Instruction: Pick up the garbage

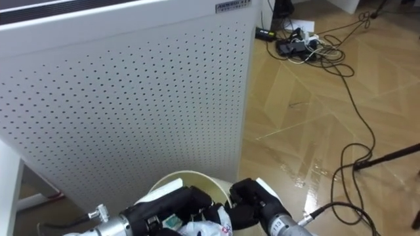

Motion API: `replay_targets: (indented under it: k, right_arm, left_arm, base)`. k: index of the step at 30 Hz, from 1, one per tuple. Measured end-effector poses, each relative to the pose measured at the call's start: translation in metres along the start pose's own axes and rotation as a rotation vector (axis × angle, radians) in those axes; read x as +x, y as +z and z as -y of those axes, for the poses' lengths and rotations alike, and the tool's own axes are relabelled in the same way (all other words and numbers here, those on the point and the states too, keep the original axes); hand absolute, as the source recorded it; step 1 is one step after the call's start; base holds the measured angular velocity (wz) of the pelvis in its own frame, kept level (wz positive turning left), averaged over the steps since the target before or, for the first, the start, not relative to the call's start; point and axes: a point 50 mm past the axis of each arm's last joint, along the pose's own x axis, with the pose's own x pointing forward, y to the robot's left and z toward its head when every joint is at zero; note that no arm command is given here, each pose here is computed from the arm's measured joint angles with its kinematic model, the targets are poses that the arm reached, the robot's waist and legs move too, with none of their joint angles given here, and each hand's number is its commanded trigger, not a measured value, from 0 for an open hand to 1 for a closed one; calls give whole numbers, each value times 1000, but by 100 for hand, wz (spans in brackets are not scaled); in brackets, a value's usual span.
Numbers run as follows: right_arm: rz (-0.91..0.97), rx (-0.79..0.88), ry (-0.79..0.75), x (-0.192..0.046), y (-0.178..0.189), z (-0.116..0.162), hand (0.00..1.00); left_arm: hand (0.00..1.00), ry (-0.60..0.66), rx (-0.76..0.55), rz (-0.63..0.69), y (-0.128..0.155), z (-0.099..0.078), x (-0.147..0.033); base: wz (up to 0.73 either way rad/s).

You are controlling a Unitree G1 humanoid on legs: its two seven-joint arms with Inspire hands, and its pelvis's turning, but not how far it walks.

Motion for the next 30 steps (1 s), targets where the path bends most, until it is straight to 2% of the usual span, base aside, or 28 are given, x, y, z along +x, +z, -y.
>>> replay_targets:
  k: [25, 30]
  right_arm:
    - [-20, -32, -36, -4, -5, 10, 100]
    - [-34, -28, -35, -7, -12, 10, 100]
  left_arm:
    - [0, -2, 28, -36, -5, -4, -5]
    - [0, 64, -9, -99, -21, -10, -17]
  base:
    - [0]
    - [0]
